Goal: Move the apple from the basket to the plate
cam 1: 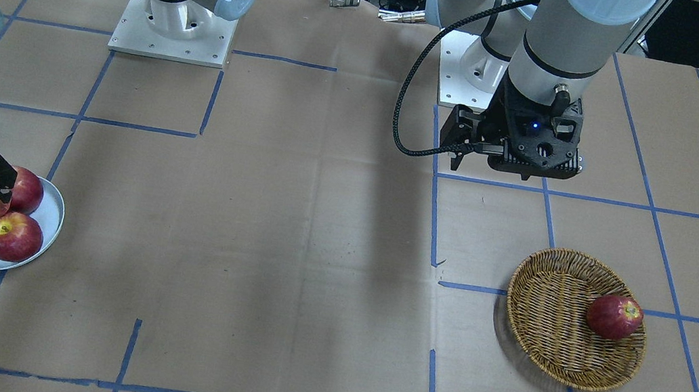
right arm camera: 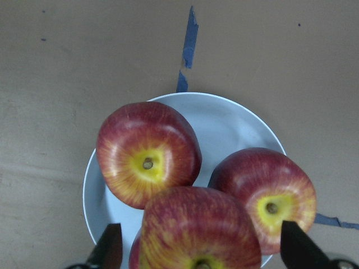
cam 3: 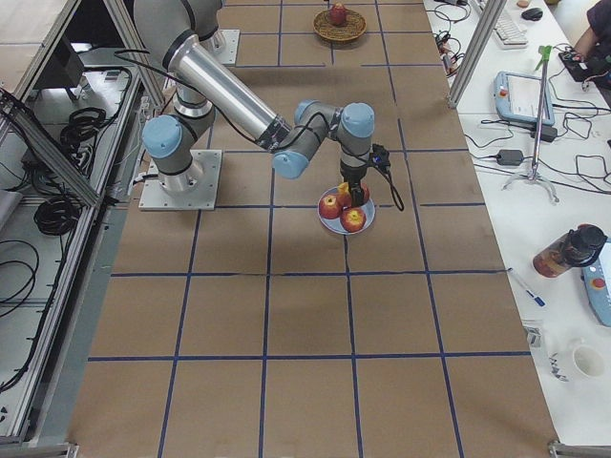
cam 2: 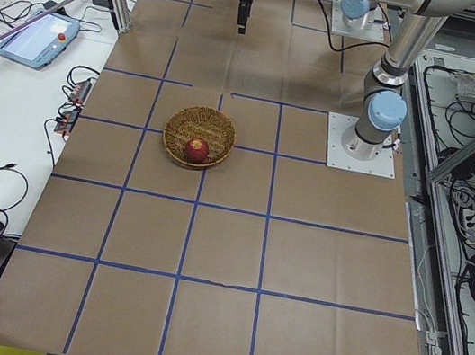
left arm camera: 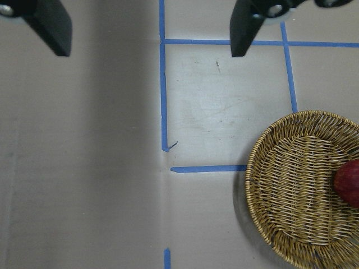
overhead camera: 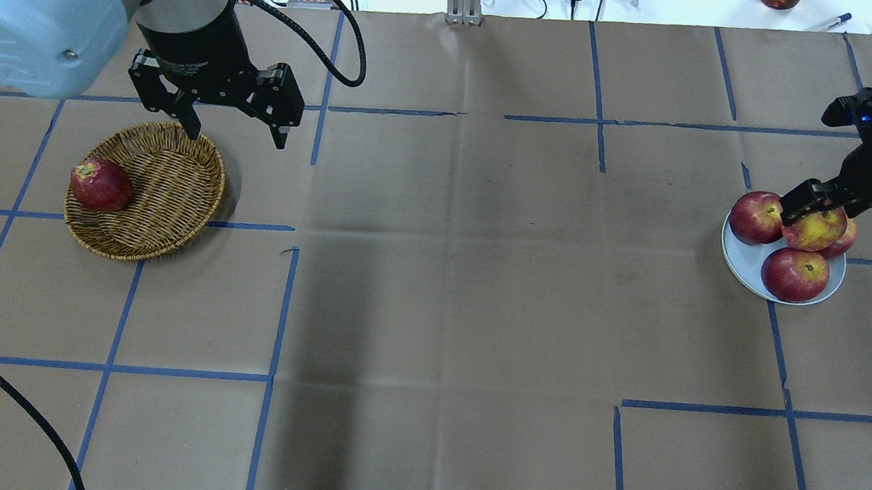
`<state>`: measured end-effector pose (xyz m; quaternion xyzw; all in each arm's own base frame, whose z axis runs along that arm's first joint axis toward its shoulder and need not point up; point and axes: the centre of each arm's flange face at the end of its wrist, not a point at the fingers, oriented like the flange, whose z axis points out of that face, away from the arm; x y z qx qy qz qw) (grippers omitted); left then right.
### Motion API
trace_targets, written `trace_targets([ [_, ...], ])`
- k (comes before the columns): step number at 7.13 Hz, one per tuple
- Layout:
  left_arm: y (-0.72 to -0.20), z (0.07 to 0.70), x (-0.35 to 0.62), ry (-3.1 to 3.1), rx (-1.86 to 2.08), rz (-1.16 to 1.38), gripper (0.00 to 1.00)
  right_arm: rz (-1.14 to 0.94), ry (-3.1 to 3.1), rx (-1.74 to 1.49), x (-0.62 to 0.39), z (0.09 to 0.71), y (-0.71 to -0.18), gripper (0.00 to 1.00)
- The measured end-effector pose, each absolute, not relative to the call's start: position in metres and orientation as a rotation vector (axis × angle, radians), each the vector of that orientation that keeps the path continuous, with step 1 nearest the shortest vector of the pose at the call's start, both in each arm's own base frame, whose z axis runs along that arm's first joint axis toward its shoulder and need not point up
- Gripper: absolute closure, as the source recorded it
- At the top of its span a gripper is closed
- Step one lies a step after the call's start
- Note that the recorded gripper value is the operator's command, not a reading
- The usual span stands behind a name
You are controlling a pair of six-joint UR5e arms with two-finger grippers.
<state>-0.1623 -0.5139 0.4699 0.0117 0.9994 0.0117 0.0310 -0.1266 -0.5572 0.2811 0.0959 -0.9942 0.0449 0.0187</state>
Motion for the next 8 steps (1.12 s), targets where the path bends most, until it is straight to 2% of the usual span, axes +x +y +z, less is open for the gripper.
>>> trace_targets([
  [2, -0.517, 0.477, -0.161, 3.084, 0.031, 0.013, 0.01, 0.220, -3.060, 0.327, -0.086, 0.327, -0.558, 0.00],
  [4, -0.519, 0.478, -0.159, 3.081, 0.025, 0.005, 0.01, 0.175, -3.098, 0.258, -0.028, 0.379, -0.554, 0.00],
  [8, -0.522, 0.472, -0.160, 3.079, 0.026, 0.021, 0.01, 0.070, -3.148, 0.141, 0.081, 0.452, -0.491, 0.00],
])
